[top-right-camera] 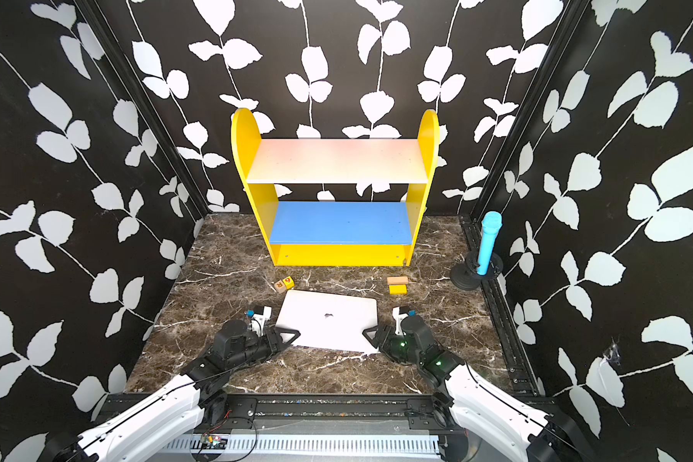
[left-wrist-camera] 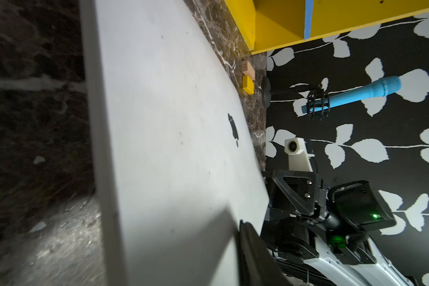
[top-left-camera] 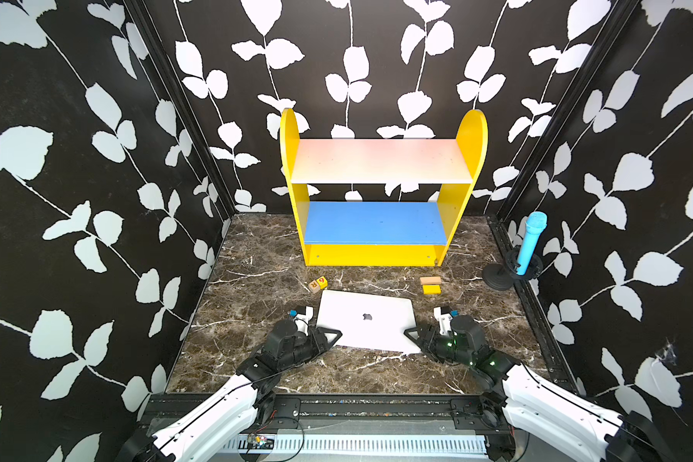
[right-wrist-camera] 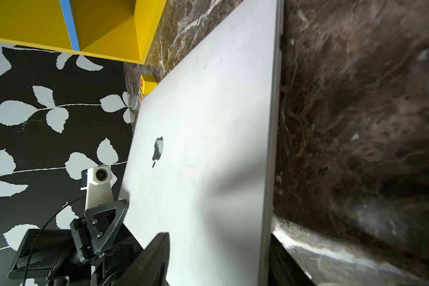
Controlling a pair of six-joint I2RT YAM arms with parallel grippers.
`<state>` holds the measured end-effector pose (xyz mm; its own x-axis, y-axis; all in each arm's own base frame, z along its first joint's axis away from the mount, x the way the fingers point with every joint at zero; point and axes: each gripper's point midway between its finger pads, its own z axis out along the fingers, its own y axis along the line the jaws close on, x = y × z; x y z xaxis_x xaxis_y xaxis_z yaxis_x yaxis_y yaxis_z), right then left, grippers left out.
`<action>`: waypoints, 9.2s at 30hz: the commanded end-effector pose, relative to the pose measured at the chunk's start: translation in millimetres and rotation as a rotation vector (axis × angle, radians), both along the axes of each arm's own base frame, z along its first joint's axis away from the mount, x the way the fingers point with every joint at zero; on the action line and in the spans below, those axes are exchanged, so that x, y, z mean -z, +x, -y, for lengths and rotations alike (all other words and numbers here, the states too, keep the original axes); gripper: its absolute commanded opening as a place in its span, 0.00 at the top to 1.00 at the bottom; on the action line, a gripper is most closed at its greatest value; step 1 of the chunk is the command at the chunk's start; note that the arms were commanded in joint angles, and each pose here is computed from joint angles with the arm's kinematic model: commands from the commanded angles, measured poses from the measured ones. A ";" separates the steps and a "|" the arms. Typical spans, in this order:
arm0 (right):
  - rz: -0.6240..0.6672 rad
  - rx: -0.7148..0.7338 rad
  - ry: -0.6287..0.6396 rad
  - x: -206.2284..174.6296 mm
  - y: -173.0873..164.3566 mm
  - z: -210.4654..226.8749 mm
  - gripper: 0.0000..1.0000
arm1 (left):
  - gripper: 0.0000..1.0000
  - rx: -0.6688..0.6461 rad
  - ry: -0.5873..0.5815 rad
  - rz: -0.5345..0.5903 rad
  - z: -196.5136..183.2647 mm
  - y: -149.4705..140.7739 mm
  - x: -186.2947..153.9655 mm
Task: Close the laptop lid and set it aside
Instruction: Pick up the laptop from the center of the board, then place the laptop on the shelf.
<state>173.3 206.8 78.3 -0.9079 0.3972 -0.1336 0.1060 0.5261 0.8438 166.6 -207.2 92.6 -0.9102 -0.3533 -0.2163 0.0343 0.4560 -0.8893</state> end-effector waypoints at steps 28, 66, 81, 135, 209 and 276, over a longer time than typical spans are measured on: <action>0.033 0.150 0.033 8.1 11.9 15.1 0.10 | 1.00 -0.107 -0.138 0.059 -3.5 11.8 -35.5; -0.039 0.006 0.198 7.4 39.0 -48.3 0.49 | 1.00 -0.231 -0.303 0.025 -19.2 12.5 -46.6; 0.004 0.015 0.203 -9.4 38.4 -43.6 0.65 | 1.00 -0.211 -0.249 0.005 -17.6 9.8 -33.9; 0.289 0.086 0.274 -139.9 39.0 -18.1 0.95 | 0.62 -0.144 -0.270 0.229 4.4 35.2 -140.7; 0.621 0.063 0.231 -347.3 81.3 -6.2 1.00 | 0.59 0.022 -0.383 0.613 61.6 92.2 -373.7; 0.658 0.023 0.332 -392.1 58.2 -4.0 1.00 | 0.59 0.008 -0.421 0.734 27.0 44.8 -430.0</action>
<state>254.3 210.4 417.0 -0.7556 0.5723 -0.3187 -0.2069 0.2531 0.9451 246.5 -263.1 410.8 -0.7969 -0.4108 -0.4428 0.3838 0.2217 -0.8964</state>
